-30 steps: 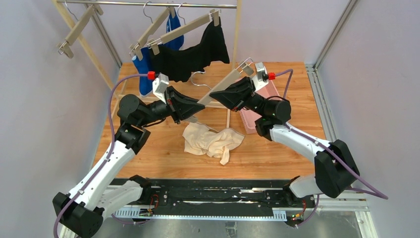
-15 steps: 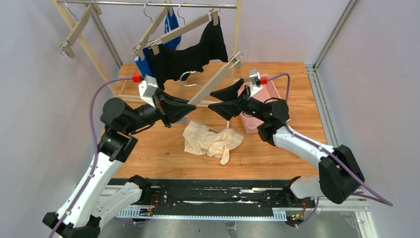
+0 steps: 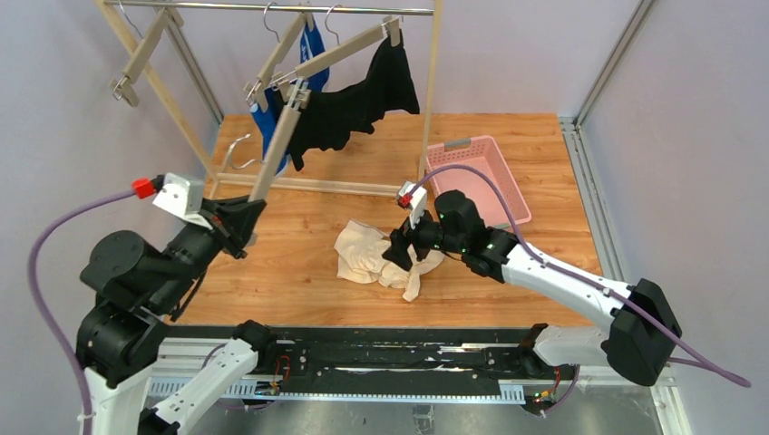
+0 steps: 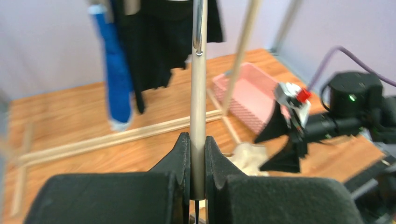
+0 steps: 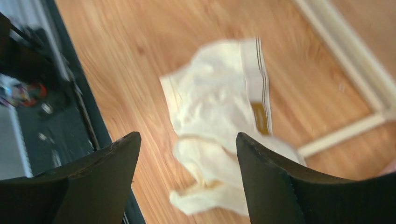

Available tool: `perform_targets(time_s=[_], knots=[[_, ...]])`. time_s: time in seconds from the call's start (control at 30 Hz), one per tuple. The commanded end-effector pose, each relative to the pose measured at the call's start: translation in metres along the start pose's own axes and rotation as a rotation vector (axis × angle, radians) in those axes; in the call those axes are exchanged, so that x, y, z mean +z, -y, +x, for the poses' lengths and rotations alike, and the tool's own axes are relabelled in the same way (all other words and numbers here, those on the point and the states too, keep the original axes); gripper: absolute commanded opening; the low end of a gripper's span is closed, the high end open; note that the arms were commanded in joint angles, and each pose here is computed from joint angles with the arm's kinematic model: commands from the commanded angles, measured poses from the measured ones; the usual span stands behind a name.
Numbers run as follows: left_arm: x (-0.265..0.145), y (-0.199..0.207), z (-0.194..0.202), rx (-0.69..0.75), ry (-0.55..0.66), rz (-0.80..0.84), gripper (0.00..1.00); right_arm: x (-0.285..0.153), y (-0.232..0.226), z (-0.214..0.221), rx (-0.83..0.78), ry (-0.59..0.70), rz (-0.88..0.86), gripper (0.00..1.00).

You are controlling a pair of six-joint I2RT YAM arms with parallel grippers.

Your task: Remove the underwear clipped to the hanger

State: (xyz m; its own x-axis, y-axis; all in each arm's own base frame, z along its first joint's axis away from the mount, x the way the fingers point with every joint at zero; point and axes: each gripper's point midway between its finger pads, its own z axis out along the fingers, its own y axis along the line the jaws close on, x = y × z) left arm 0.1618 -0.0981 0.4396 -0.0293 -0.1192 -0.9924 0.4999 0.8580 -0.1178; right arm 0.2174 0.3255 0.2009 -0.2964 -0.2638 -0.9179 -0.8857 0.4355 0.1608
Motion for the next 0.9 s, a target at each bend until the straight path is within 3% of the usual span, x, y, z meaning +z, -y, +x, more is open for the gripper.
perform_targets(time_s=[0.0,0.33,0.47,0.63,0.73,0.77,0.83,0.87], knots=[[-0.039,-0.061,0.010,0.049,-0.079,-0.357,0.00,-0.004,0.014,0.085,-0.021,-0.265,0.081,0.77],[-0.069,-0.114,0.006,0.114,-0.073,-0.690,0.00,0.030,0.001,0.142,-0.083,-0.511,0.036,0.78],[-0.070,-0.115,0.001,0.115,-0.063,-0.703,0.00,0.040,0.000,0.169,-0.117,-0.619,0.053,0.79],[-0.075,-0.107,-0.012,0.097,0.032,-0.645,0.00,0.049,0.006,0.197,-0.086,-0.683,0.115,0.77],[-0.083,-0.112,-0.017,0.105,0.047,-0.687,0.00,0.053,0.006,0.212,-0.051,-0.720,0.122,0.64],[-0.085,-0.114,-0.018,0.111,0.047,-0.703,0.00,0.054,0.006,0.215,-0.039,-0.730,0.122,0.53],[-0.085,-0.118,-0.018,0.125,0.038,-0.729,0.00,0.055,0.003,0.217,-0.021,-0.750,0.114,0.06],[-0.084,-0.120,-0.019,0.132,0.032,-0.743,0.00,0.054,0.003,0.217,-0.008,-0.756,0.119,0.01]])
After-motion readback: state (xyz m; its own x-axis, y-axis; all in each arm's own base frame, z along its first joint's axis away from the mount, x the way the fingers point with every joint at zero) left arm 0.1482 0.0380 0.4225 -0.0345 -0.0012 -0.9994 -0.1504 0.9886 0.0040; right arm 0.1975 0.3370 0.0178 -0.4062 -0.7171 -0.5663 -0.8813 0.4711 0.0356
